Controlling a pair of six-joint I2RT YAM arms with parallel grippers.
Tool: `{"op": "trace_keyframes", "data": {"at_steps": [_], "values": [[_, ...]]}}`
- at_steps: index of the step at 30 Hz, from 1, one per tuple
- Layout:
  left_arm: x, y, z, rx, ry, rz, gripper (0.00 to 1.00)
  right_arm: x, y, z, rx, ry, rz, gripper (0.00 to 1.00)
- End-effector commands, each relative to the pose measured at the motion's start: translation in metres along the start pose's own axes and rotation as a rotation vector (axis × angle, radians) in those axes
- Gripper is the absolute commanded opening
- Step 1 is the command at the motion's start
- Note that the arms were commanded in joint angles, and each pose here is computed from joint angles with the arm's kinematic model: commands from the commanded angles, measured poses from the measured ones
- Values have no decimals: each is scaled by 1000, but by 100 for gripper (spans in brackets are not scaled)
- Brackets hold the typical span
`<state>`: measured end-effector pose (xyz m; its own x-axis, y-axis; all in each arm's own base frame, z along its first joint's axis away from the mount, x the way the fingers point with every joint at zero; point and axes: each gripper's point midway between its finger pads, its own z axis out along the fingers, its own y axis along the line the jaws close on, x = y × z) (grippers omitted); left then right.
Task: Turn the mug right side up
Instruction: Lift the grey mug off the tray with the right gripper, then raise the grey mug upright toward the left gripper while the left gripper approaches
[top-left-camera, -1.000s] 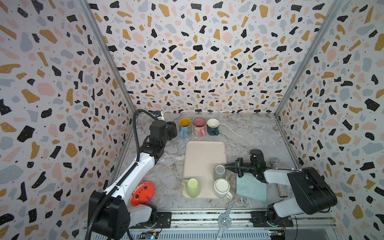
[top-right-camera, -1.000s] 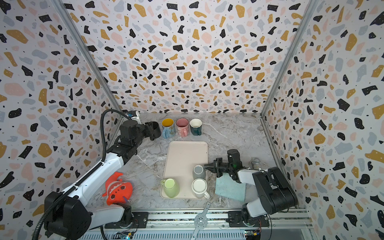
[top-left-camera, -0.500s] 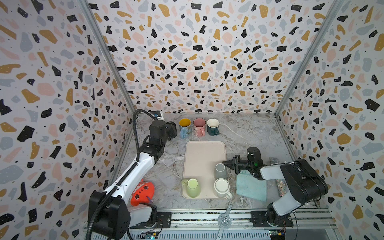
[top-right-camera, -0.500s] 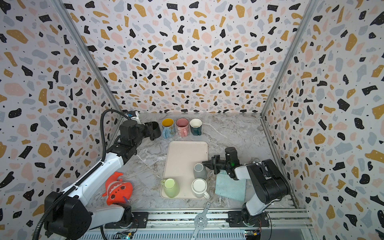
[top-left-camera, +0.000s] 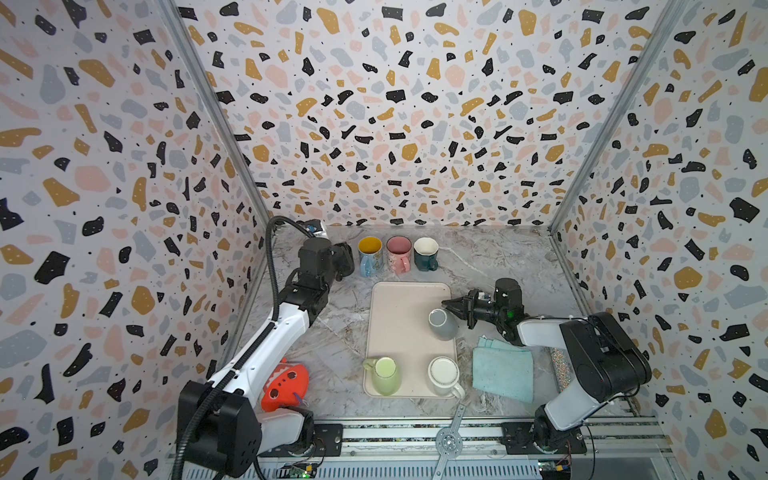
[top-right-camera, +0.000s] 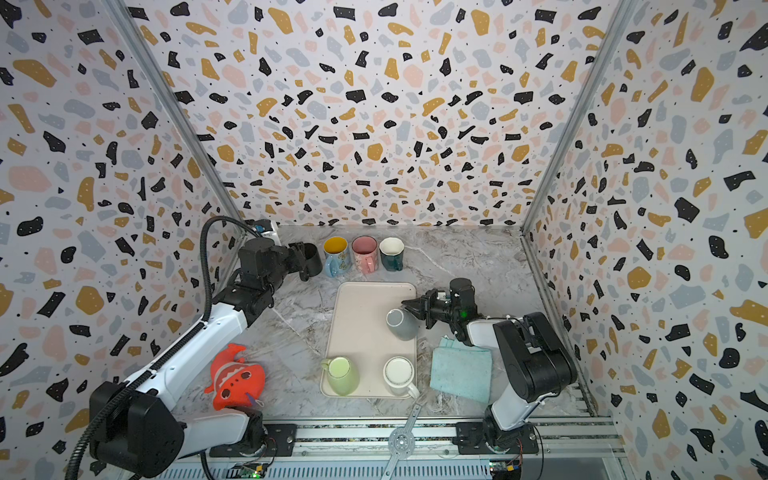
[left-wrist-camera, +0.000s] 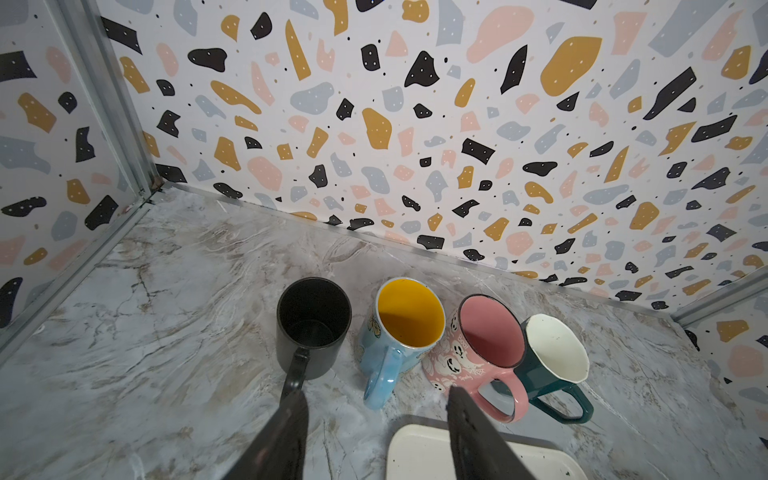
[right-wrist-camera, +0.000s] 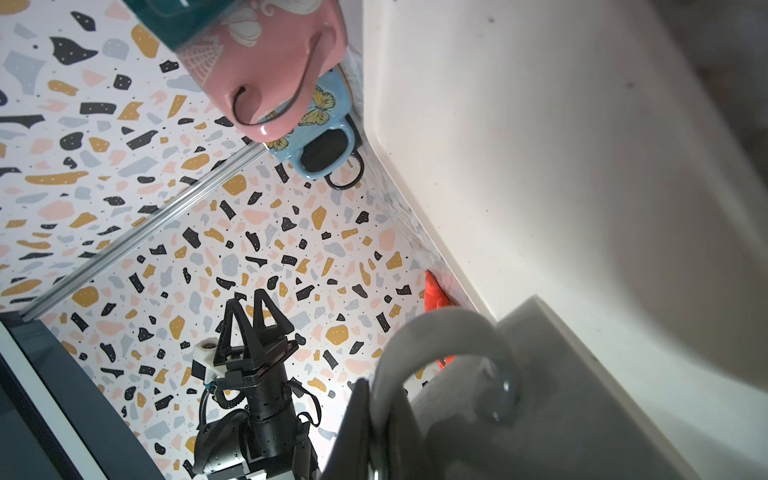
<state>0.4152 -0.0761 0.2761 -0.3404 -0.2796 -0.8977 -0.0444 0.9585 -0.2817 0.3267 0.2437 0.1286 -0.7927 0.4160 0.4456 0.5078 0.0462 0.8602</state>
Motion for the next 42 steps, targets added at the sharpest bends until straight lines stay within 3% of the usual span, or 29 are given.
{"op": "trace_keyframes", "data": {"at_steps": [1, 17, 25, 29, 42], "values": [[-20, -4, 0, 11, -49, 4, 55, 10, 44, -1, -85, 22, -214, 0], [-20, -31, 13, 131, -2, -9, 55, 28, 119, 2, -48, -66, -910, 0], [-6, -71, 29, 316, 142, 4, 53, 67, 146, 13, 95, -158, -1388, 0], [-3, -89, 33, 401, 206, 12, 51, 75, 147, 14, 179, -194, -1541, 0], [-16, -122, 2, 586, 237, 147, 51, 81, 143, 8, 508, -412, -2000, 0]]}}
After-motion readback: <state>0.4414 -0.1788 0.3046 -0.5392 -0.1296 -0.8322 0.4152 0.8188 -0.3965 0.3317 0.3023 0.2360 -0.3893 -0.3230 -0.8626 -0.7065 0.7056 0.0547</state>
